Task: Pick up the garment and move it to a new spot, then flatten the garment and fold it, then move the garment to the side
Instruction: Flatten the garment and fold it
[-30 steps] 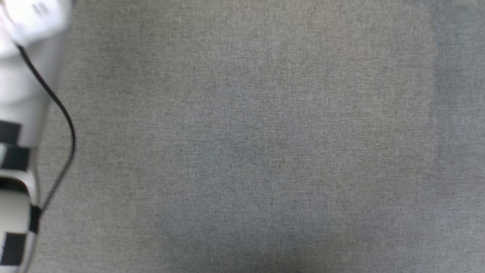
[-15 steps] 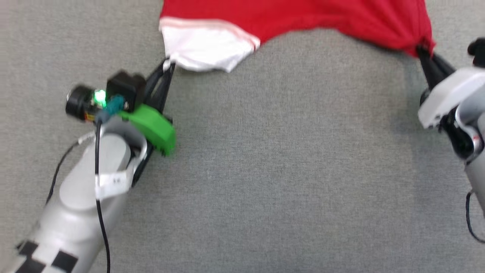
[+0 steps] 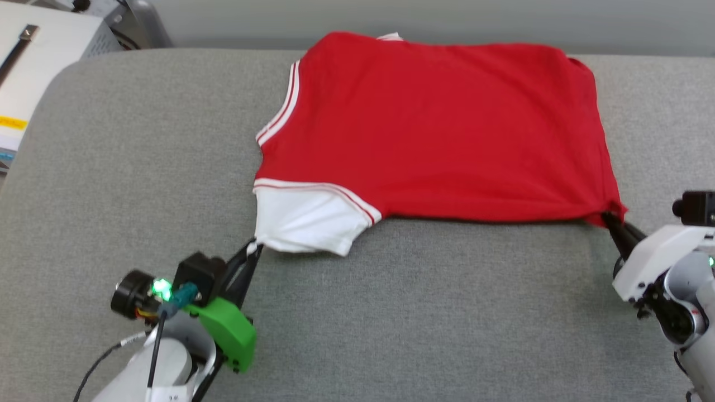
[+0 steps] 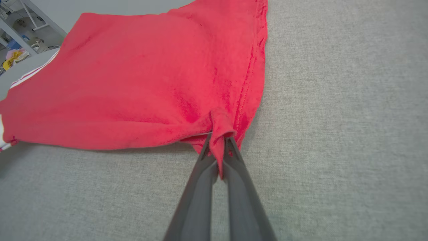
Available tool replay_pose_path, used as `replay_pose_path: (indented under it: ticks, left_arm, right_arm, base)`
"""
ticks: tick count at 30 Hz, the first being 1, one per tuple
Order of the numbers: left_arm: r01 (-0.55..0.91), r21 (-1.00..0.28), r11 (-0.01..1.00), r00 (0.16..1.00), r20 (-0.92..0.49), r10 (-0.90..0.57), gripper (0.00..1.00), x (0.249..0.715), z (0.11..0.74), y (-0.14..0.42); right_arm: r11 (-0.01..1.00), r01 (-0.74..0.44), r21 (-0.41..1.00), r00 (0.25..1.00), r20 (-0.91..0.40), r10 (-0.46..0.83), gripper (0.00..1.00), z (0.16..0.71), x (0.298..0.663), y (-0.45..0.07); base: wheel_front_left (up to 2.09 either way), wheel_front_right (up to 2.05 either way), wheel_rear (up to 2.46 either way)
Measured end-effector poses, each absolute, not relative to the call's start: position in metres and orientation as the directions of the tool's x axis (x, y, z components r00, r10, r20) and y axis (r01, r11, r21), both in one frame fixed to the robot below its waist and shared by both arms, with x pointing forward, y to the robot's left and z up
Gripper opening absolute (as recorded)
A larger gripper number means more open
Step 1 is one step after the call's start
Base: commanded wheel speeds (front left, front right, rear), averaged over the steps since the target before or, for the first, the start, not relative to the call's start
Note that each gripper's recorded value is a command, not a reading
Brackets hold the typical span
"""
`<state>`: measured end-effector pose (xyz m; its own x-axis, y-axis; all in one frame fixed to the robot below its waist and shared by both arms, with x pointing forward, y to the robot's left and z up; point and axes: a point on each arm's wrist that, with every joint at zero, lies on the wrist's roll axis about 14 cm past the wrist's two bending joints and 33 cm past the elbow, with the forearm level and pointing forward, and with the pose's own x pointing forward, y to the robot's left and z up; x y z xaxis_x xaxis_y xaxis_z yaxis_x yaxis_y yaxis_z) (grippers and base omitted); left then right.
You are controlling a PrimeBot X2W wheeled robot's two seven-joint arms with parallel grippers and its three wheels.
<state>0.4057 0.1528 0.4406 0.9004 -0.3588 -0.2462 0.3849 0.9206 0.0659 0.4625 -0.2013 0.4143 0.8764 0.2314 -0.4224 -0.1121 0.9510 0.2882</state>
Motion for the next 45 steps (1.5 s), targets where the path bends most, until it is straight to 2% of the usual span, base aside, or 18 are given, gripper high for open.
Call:
replay_pose_path:
  ticks: [7, 18, 29, 31, 35, 40, 45]
  left_arm:
    - [0.387, 0.035, 0.922, 0.886, -0.292, -0.361, 0.00, 0.361, 0.436, 0.154]
    - [0.444, -0.022, 0.896, 0.841, -0.334, -0.425, 0.00, 0.302, 0.435, 0.138]
    - [0.508, -0.117, 0.853, 0.733, -0.461, -0.500, 0.00, 0.249, 0.421, 0.130]
    - [0.515, -0.116, 0.849, 0.734, -0.451, -0.507, 0.00, 0.251, 0.426, 0.129]
    - [0.513, -0.081, 0.854, 0.780, -0.371, -0.504, 0.00, 0.286, 0.450, 0.130]
    - [0.512, -0.006, 0.859, 0.820, -0.295, -0.491, 0.00, 0.331, 0.475, 0.135]
    - [0.508, 0.018, 0.861, 0.826, -0.294, -0.481, 0.00, 0.365, 0.476, 0.136]
  right_arm:
    - [0.930, -0.082, 0.358, 0.836, -0.483, 0.260, 0.00, 0.405, 0.420, -0.200]
    - [0.929, -0.052, 0.367, 0.804, -0.537, 0.257, 0.00, 0.408, 0.365, -0.221]
    - [0.926, -0.049, 0.375, 0.724, -0.626, 0.291, 0.00, 0.400, 0.315, -0.223]
    - [0.926, -0.052, 0.373, 0.729, -0.619, 0.291, 0.00, 0.404, 0.316, -0.223]
    - [0.922, -0.056, 0.384, 0.770, -0.571, 0.285, 0.00, 0.425, 0.334, -0.223]
    - [0.921, -0.075, 0.381, 0.778, -0.556, 0.293, 0.00, 0.435, 0.352, -0.217]
    - [0.929, -0.092, 0.358, 0.788, -0.544, 0.287, 0.00, 0.441, 0.378, -0.214]
  base:
    - [0.00, 0.00, 0.00]
    - [0.00, 0.00, 0.00]
    - [0.00, 0.00, 0.00]
    - [0.00, 0.00, 0.00]
    - [0.00, 0.00, 0.00]
    - [0.00, 0.00, 0.00]
    - [0.00, 0.00, 0.00]
